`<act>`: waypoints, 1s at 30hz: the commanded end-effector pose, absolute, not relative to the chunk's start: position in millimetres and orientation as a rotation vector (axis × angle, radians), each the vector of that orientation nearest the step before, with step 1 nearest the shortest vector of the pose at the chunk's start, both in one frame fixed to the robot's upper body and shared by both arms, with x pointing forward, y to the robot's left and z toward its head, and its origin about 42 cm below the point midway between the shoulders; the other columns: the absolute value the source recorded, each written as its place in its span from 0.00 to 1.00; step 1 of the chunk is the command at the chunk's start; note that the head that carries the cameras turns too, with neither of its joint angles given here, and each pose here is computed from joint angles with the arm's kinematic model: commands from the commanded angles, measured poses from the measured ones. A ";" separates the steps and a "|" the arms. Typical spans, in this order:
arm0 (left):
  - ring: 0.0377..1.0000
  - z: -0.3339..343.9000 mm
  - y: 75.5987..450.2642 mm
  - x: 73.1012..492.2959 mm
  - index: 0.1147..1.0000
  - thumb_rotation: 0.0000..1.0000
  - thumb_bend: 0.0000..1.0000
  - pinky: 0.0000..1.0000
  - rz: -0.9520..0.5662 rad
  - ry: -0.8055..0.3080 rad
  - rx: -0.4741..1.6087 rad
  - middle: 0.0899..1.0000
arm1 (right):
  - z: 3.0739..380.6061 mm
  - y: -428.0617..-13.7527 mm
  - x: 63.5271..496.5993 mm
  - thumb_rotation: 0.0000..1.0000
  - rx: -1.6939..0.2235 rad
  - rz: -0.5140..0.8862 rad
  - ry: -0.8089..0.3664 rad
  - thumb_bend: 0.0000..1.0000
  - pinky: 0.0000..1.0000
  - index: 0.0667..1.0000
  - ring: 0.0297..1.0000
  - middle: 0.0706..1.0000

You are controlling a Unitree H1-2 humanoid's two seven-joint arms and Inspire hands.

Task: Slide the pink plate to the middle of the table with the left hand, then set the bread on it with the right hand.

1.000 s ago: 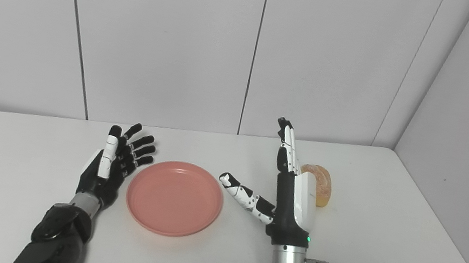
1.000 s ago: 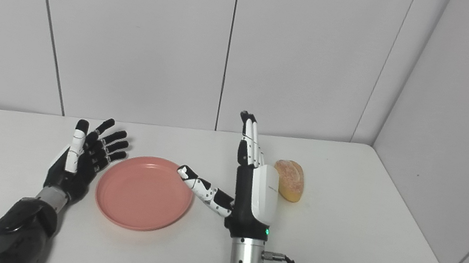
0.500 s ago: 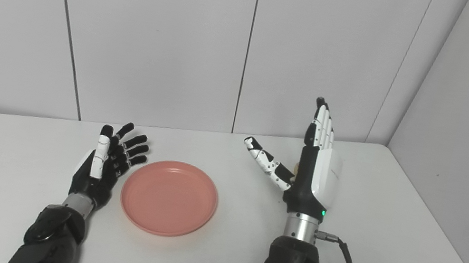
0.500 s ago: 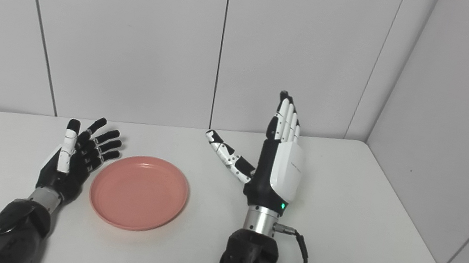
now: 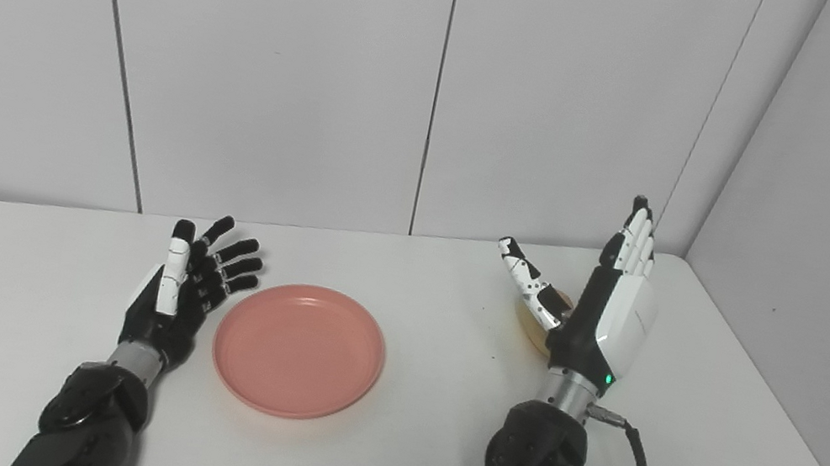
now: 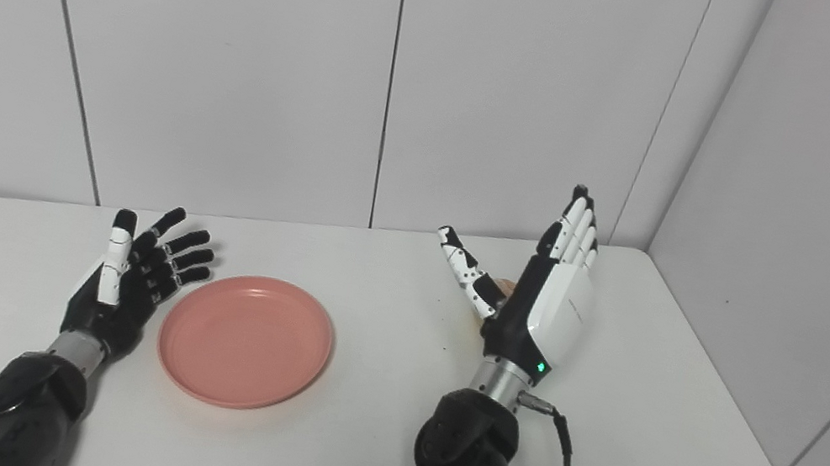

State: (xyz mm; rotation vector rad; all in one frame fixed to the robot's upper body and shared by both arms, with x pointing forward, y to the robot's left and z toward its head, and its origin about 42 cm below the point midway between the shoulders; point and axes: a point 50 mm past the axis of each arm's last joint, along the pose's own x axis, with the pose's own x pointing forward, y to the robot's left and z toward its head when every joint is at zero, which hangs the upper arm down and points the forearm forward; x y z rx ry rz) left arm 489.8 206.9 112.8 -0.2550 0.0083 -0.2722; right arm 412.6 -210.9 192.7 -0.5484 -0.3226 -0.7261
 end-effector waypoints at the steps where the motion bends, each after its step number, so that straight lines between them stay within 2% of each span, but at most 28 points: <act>1: 0.76 109.6 211.2 489.3 0.90 0.96 0.81 0.76 -0.281 0.040 -0.249 0.77 | 219.6 -210.8 425.0 0.48 -0.525 -0.770 -0.371 0.91 1.00 1.00 0.98 1.00; 7: 0.77 111.1 212.6 489.0 0.89 0.98 0.80 0.76 -0.285 0.032 -0.218 0.77 | 213.1 -216.8 430.3 0.37 -0.558 -0.738 -0.246 0.92 1.00 1.00 1.00 1.00; 17: 0.76 103.9 209.4 483.3 0.92 0.95 0.81 0.78 -0.291 0.044 -0.235 0.77 | 193.2 -226.2 431.9 0.28 -0.664 -0.719 -0.221 0.96 1.00 0.98 1.00 1.00; 23: 0.78 101.4 207.5 481.1 0.91 0.99 0.76 0.78 -0.291 0.047 -0.224 0.78 | 184.6 -227.2 431.2 0.29 -0.785 -0.716 -0.242 0.94 1.00 1.00 1.00 1.00; 30: 0.77 105.0 208.6 483.5 0.91 0.99 0.76 0.77 -0.292 0.034 -0.210 0.78 | 181.1 -227.7 438.2 0.30 -0.824 -0.726 -0.185 0.93 1.00 0.97 1.00 0.99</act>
